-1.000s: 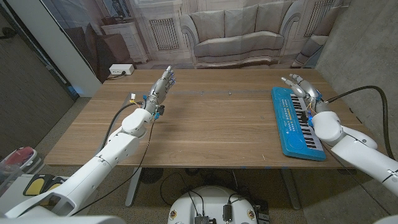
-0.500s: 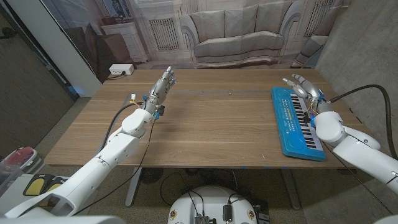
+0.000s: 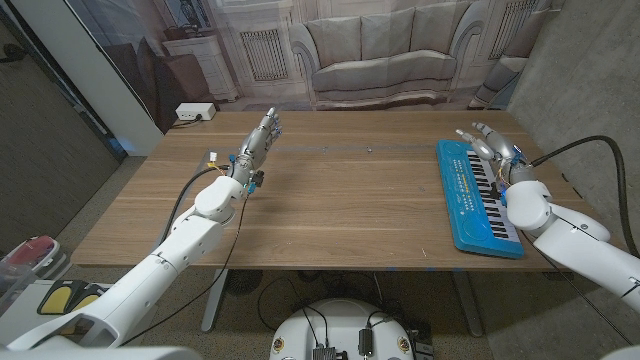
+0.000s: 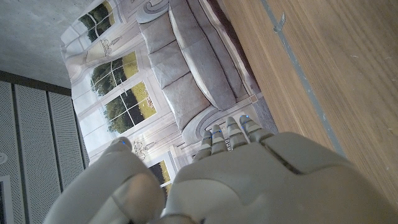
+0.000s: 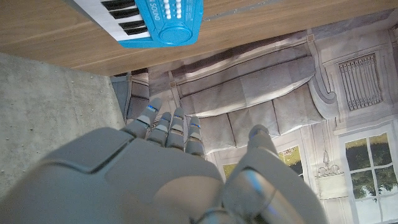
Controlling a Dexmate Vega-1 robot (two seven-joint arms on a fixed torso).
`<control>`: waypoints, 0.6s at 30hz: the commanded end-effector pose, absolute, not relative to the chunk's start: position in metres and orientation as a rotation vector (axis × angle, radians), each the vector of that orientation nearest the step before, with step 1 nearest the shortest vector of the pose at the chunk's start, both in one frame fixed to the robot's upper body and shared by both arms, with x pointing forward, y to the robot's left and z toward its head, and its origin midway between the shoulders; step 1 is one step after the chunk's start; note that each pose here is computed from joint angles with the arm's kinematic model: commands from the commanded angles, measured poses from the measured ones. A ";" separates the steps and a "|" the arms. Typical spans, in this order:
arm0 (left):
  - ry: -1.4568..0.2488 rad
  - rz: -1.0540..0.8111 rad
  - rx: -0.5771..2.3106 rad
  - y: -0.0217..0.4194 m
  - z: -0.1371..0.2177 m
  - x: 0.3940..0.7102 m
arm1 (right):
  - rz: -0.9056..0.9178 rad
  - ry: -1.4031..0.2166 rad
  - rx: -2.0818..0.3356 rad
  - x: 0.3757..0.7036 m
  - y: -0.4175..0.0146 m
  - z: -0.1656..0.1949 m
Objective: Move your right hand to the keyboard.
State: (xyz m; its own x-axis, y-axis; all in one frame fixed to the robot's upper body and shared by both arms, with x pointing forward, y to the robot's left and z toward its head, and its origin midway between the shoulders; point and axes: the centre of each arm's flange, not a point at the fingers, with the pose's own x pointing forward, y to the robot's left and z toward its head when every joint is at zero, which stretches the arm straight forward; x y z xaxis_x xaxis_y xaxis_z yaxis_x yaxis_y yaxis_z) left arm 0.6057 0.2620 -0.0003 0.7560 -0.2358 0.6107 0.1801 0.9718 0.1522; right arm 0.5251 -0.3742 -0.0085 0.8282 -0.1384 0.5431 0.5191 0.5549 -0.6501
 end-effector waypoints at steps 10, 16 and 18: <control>-0.679 -0.232 0.085 0.264 0.000 0.605 | -0.422 -0.381 -0.925 0.531 -0.378 -0.018; -0.679 -0.229 0.085 0.264 -0.001 0.604 | -0.421 -0.366 -0.944 0.533 -0.378 -0.019; -0.679 -0.229 0.085 0.264 -0.002 0.604 | -0.422 -0.360 -0.953 0.533 -0.378 -0.020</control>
